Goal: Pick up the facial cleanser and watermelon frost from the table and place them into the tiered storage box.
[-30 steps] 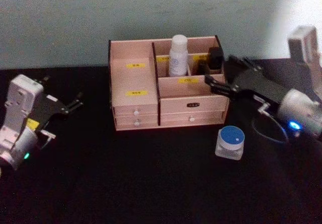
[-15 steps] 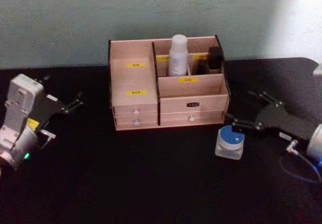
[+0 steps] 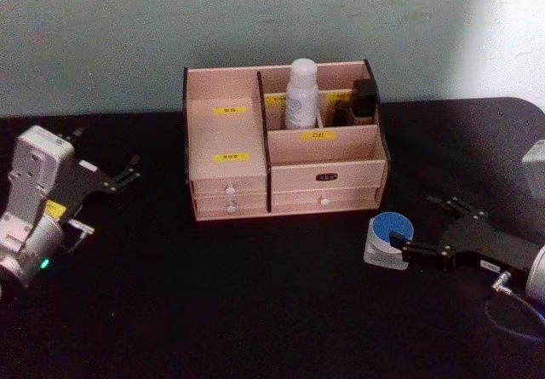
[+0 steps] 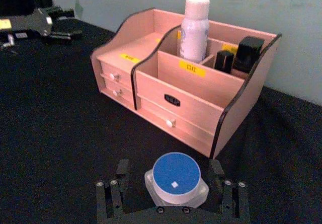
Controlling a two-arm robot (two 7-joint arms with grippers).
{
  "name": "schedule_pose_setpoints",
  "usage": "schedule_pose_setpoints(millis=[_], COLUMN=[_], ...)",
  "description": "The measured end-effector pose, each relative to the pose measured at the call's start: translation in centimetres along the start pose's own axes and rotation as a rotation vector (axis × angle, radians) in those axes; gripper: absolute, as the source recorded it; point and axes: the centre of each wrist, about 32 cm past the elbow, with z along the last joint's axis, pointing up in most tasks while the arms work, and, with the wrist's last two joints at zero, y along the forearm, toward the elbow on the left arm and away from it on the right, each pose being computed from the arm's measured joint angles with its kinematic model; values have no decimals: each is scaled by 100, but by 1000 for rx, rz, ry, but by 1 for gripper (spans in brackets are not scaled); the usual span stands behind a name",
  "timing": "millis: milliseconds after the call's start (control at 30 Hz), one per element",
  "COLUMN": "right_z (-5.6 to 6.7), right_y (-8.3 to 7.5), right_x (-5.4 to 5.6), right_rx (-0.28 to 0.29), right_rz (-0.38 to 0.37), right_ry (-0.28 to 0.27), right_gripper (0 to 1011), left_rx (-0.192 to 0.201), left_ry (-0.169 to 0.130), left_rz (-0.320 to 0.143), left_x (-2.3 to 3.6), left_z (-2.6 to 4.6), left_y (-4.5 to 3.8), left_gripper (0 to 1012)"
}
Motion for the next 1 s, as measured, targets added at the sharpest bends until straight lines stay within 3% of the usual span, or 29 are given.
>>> schedule_pose_setpoints(millis=[467,1000], right_z=[-130,-166], right_y=[117,215], right_x=[65,113], right_rx=[-63,-77], right_rz=[-7,-5], right_ry=[23,33], right_gripper=[1000,1000], left_rx=[0,0], left_ry=[0,0], left_rz=[0,0], left_x=[0,0], left_z=[0,0], left_y=[0,0], left_gripper=[1001,1001])
